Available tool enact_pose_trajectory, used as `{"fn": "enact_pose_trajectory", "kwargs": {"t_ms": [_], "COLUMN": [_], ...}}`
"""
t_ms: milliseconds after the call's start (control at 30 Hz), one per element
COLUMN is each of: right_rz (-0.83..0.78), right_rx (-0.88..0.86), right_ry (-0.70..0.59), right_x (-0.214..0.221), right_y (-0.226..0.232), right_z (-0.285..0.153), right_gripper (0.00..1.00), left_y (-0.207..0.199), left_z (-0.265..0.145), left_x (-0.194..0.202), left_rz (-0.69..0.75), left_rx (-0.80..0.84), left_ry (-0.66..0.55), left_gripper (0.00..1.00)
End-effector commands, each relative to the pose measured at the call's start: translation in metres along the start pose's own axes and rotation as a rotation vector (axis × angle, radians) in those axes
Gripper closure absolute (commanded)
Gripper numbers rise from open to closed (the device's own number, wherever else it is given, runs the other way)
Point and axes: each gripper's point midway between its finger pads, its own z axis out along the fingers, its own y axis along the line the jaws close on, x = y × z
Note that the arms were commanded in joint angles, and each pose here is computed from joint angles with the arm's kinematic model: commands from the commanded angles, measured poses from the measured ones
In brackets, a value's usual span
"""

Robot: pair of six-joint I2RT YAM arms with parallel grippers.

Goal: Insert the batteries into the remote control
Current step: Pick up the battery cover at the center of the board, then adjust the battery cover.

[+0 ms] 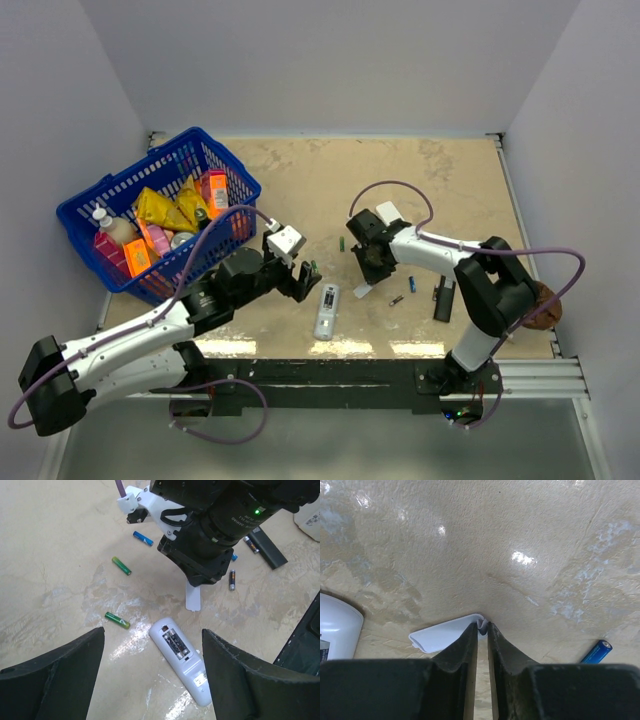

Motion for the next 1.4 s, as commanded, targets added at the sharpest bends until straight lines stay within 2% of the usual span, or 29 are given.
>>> {"fn": "enact_pose_trajectory", "kwargs": {"t_ms": [0,33,67,167,533,767,1067,1200,1367], "right_rz": [-0.013,-0.012,-0.01,-0.007,-0.005,0.008,0.006,0.006,0.008], "right_rx": [0.026,0.023,0.016,-0.006,-0.086,-0.141,-0.177,-0.184,-0.189], "right_ry": [0.0,-0.006,-0.023,-0.069,-0.24,-0.332,-0.374,-0.387,-0.394], "right_x": [0.003,0.002,-0.001,-0.01,-0.05,-0.063,-0.065,-0.067,-0.068], "right_y": [-0.007,-0.008,-0.007,-0.005,0.006,0.024,0.04,0.041,0.042], "right_z": [-0.006,-0.009,-0.014,-0.035,-0.104,-0.127,-0.141,-0.145,-0.149], "right_gripper": [0.87,0.89,0.95,1.0,1.0,1.0,1.0,1.0,1.0], "left_y": [-0.011,-0.012,-0.014,-0.019,-0.036,-0.052,-0.045,-0.044,-0.043], "left_z": [0.005,0.006,0.008,0.014,0.034,0.051,0.072,0.077,0.08], "left_x": [-0.022,-0.022,-0.024,-0.024,-0.045,-0.038,-0.035,-0.032,-0.025], "left_rz": [0.035,0.059,0.071,0.111,0.314,0.396,0.559,0.59,0.631], "left_rx": [0.064,0.077,0.089,0.121,0.211,0.22,0.086,0.051,0.026], "left_ry": [-0.095,-0.096,-0.106,-0.114,-0.163,-0.133,-0.123,-0.109,-0.089], "left_gripper": [0.17,0.17,0.17,0.17,0.17,0.17,0.25,0.39,0.39]}}
